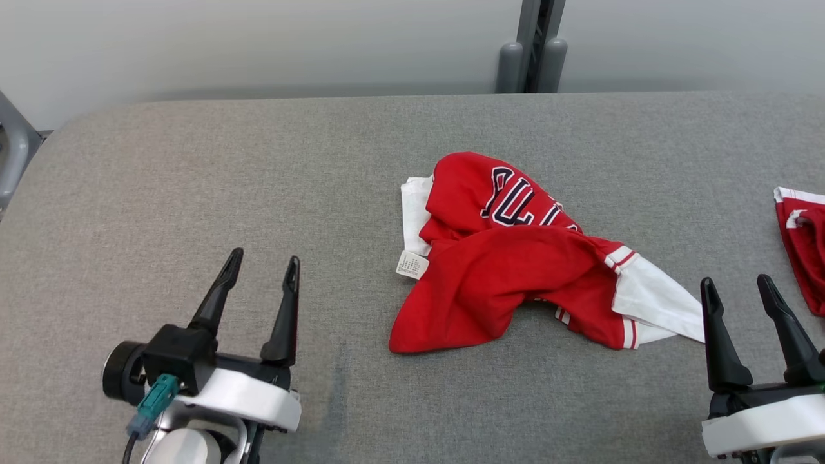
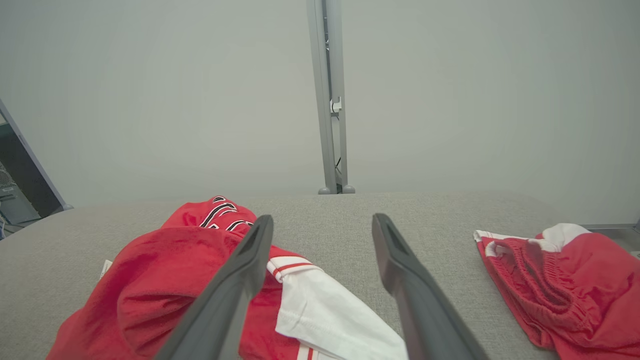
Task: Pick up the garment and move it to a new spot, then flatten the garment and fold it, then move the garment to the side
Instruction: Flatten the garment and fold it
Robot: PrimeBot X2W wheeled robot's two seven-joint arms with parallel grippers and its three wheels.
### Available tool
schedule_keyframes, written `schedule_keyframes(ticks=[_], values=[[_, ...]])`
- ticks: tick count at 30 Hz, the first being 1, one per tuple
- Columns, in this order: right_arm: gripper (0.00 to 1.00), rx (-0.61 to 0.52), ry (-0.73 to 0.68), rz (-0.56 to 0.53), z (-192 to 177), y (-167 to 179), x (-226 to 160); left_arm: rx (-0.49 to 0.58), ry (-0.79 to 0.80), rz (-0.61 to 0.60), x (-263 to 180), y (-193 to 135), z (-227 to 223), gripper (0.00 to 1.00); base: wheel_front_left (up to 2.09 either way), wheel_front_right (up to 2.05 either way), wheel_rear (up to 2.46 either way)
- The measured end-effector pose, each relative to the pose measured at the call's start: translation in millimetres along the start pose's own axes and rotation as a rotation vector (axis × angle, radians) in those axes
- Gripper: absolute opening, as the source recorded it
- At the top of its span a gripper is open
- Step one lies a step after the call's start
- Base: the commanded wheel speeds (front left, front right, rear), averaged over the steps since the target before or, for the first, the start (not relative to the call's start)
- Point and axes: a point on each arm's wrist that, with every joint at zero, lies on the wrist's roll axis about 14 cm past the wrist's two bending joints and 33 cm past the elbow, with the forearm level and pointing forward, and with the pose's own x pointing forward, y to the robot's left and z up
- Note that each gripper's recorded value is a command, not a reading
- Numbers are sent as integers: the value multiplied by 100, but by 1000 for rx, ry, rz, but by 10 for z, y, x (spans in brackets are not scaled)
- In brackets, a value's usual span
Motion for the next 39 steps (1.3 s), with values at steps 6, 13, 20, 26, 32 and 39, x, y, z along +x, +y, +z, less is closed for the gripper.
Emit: schedule_keyframes(ticks=[6, 13, 20, 26, 32, 39], values=[[100, 0, 0, -10, 10, -30, 28, -13, 66, -181, 234, -454, -134, 100, 0, 0, 0], [100, -2, 20, -44, -54, -144, 41, -39, 257, -423, 453, -1054, -556, 100, 0, 0, 0], [100, 9, 62, -116, -211, -362, -44, -9, 443, -542, 612, -1240, -963, 100, 0, 0, 0], [100, 22, 72, -154, -292, -476, -71, 32, 623, -637, 560, -1338, -1299, 98, 0, 0, 0], [100, 38, 71, -167, -340, -514, -48, 13, 673, -700, 509, -1366, -1333, 0, 0, 0, 0], [100, 64, 71, -151, -390, -463, 26, 91, 473, -618, 829, -1097, -959, 0, 0, 0, 0]])
